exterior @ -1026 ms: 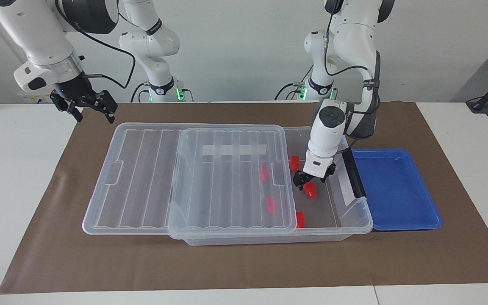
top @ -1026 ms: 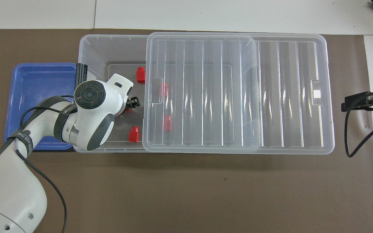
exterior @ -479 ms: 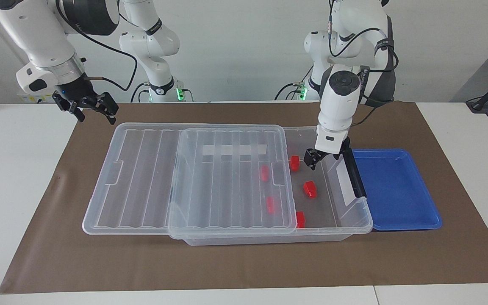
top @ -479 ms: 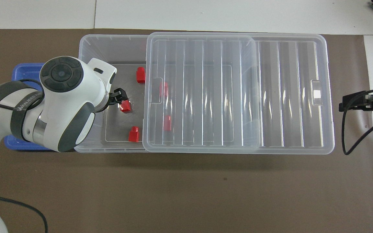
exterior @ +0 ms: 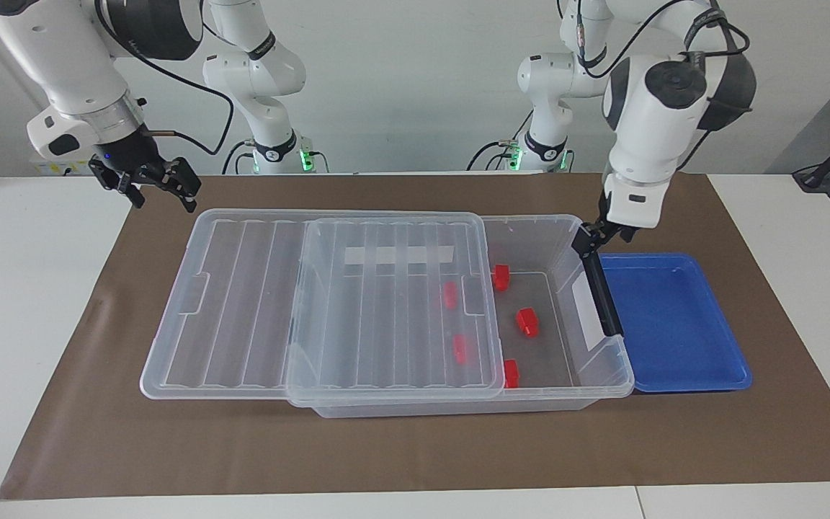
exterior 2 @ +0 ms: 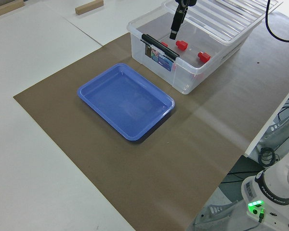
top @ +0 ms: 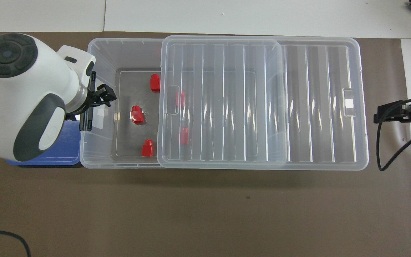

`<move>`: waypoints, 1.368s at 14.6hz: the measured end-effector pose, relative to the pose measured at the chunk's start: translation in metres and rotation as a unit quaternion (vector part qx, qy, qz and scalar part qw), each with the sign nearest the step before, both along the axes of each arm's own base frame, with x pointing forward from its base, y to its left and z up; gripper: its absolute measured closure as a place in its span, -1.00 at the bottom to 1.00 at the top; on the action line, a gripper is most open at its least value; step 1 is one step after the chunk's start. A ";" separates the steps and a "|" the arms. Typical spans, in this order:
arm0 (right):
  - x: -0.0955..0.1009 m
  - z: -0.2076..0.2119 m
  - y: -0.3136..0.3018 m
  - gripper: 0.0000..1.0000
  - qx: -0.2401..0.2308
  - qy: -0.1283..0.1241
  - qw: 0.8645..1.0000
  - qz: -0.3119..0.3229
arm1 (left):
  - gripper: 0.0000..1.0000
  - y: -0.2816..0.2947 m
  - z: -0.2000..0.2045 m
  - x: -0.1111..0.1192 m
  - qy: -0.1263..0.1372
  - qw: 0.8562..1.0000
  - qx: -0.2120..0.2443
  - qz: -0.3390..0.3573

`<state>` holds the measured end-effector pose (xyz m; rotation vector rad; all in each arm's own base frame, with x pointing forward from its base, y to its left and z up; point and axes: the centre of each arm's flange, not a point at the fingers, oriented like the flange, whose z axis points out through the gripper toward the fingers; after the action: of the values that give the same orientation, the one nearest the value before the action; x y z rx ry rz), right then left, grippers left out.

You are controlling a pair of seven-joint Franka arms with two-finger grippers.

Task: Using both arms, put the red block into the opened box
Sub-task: 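Withdraw the left gripper while the right gripper reaches the lid, then push the clear lid back over the box with the right gripper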

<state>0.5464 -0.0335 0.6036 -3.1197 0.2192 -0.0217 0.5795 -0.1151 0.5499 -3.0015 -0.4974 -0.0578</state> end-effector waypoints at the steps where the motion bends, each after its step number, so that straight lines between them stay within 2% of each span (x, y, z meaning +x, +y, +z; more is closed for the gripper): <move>1: 0.001 0.000 -0.001 -0.58 0.000 -0.003 1.000 0.009 | -1.00 0.020 0.012 -0.003 0.000 1.000 -0.001 -0.010; 3: 0.002 -0.001 -0.007 -0.08 -0.001 -0.009 0.999 0.031 | -1.00 0.052 0.037 -0.013 -0.004 1.000 0.000 -0.024; 5: 0.005 -0.010 -0.025 0.31 -0.005 -0.023 0.998 0.064 | -1.00 0.060 0.057 -0.024 -0.010 0.999 0.004 -0.036; 8: 0.017 -0.043 -0.064 0.95 -0.018 -0.046 0.992 0.118 | -1.00 0.069 0.064 -0.028 -0.012 0.998 0.019 -0.052; 12: 0.046 -0.091 -0.084 0.98 -0.033 -0.062 0.985 0.159 | -1.00 0.102 0.059 -0.029 0.012 0.994 0.011 -0.108; 16: 0.068 -0.127 -0.077 0.98 -0.035 -0.069 0.983 0.165 | -1.00 0.093 0.055 -0.029 0.014 0.993 -0.030 -0.117; 20: 0.078 -0.141 -0.056 0.98 -0.018 -0.075 0.983 0.165 | -1.00 0.085 0.055 -0.030 0.014 0.992 -0.032 -0.125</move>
<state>0.6241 -0.0898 0.4623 -3.1250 -0.3037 -0.2566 0.5496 -0.0305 0.6045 -3.1049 -0.1196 -0.0190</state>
